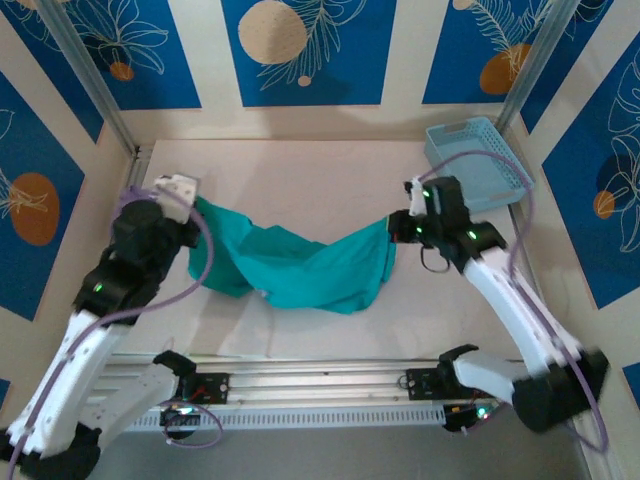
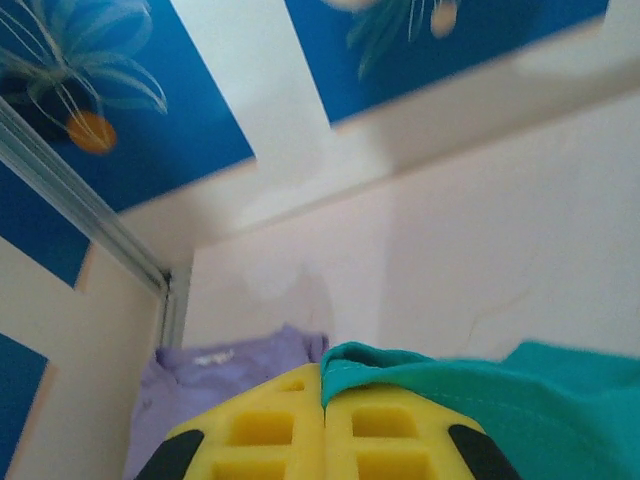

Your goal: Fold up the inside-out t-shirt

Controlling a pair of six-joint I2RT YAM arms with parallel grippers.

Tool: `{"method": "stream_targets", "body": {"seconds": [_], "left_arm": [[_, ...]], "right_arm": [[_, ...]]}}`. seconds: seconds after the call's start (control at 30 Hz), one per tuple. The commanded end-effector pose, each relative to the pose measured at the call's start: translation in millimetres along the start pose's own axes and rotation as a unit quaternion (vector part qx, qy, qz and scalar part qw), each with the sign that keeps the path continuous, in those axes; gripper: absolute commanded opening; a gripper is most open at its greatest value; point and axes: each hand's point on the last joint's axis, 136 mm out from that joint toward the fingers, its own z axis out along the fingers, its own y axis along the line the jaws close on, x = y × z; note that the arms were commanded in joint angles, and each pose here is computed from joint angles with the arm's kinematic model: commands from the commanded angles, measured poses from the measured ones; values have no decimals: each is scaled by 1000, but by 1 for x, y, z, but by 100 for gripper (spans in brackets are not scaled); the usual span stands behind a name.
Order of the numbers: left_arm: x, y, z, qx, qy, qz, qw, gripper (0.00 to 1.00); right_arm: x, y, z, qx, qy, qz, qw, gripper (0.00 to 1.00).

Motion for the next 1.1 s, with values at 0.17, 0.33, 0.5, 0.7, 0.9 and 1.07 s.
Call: {"method": "stream_targets", "body": {"seconds": [0.17, 0.33, 0.5, 0.7, 0.9, 1.07], "left_arm": [[26, -13, 25, 34, 45, 2, 998, 0], [30, -14, 27, 36, 48, 3, 998, 0], [33, -15, 29, 39, 52, 2, 998, 0], [33, -15, 29, 44, 49, 0, 998, 0], [34, -19, 29, 53, 47, -1, 997, 0], [33, -21, 29, 59, 45, 0, 997, 0]], "right_arm": [[8, -19, 109, 14, 120, 29, 992, 22], [32, -27, 108, 24, 142, 25, 989, 37], [65, -26, 105, 15, 167, 32, 985, 40], [80, -11, 117, -4, 187, 16, 982, 37], [85, -3, 139, -1, 209, -1, 978, 36], [68, 18, 156, 0, 198, -39, 979, 36]]}}
